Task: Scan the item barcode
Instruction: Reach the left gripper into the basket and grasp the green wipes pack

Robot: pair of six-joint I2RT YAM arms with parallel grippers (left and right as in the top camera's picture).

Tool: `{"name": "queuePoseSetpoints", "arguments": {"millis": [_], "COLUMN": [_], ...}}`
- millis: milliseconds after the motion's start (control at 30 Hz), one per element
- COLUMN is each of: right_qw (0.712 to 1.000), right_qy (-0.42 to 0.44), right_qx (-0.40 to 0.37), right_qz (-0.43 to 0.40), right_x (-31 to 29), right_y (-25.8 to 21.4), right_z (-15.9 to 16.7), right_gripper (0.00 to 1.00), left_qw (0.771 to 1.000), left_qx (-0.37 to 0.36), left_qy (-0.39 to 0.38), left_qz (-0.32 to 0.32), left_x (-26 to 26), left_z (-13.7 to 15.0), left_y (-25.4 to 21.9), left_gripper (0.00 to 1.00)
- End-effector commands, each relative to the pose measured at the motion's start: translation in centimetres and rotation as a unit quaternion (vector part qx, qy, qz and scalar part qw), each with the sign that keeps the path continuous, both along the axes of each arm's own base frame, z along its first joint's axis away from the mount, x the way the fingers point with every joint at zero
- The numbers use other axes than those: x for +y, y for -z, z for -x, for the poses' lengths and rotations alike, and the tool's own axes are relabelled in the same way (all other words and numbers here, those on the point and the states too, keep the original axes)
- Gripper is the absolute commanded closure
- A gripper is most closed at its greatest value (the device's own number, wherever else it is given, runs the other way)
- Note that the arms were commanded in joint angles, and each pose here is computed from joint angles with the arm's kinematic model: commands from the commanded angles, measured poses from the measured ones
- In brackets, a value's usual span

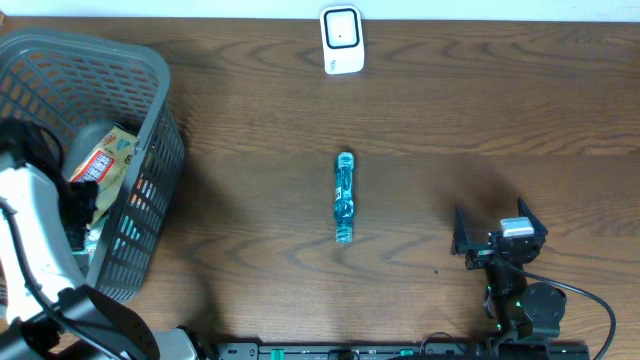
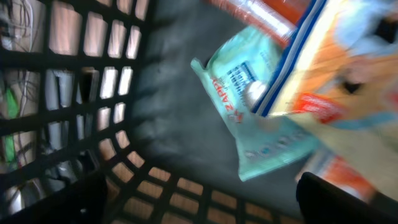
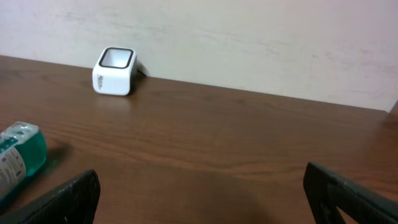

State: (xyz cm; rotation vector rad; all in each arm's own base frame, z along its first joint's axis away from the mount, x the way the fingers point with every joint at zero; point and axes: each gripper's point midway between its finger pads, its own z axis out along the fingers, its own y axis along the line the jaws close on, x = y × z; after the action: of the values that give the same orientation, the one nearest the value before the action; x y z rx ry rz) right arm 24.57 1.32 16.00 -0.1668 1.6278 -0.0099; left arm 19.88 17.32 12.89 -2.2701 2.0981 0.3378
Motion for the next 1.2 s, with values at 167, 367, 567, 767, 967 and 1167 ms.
{"name": "queuePoseSetpoints", "arguments": {"millis": [167,367,567,767,967,1167], "right_qw": [1.000,1.000,1.000,1.000,1.000,1.000], "right_qy": [-0.003,-0.003,-0.003,-0.003,-0.003,-0.003], "right_qx": [-0.001,-0.001,-0.001,-0.001,-0.001,-0.001], "right_qz": [0.006,0.006,0.006,0.006,0.006,0.006], "right_x": [0.1,0.1,0.1,0.2,0.1,0.1], "right_y": [0.1,0.1,0.1,0.1,0.1,0.1], "right_z": [0.0,0.0,0.0,0.0,0.0,0.0], "right_gripper": [0.01,0.01,0.01,0.01,0.01,0.01], "left_qw": [0.999,1.000,0.999,0.998,0.997,0.997], "left_qx": [0.003,-0.023,-0.047,-0.062,-0.059,-0.055], "left_qy": [-0.015,-0.015,-0.014,-0.014,-0.014,-0.014], "left_qz": [0.030,0.014,-0.002,-0.030,-0.045,-0.043], "left_x": [-1.5,-1.1,-0.6,0.5,1.0,0.9], "left_z": [1.1,0.5,-0.3,-1.1,-1.0,-0.8], "left_y": [5.5,7.9,9.3,9.1,9.1,9.1], "left_gripper": [0.18,0.18,0.18,0.18,0.18,0.17]}}
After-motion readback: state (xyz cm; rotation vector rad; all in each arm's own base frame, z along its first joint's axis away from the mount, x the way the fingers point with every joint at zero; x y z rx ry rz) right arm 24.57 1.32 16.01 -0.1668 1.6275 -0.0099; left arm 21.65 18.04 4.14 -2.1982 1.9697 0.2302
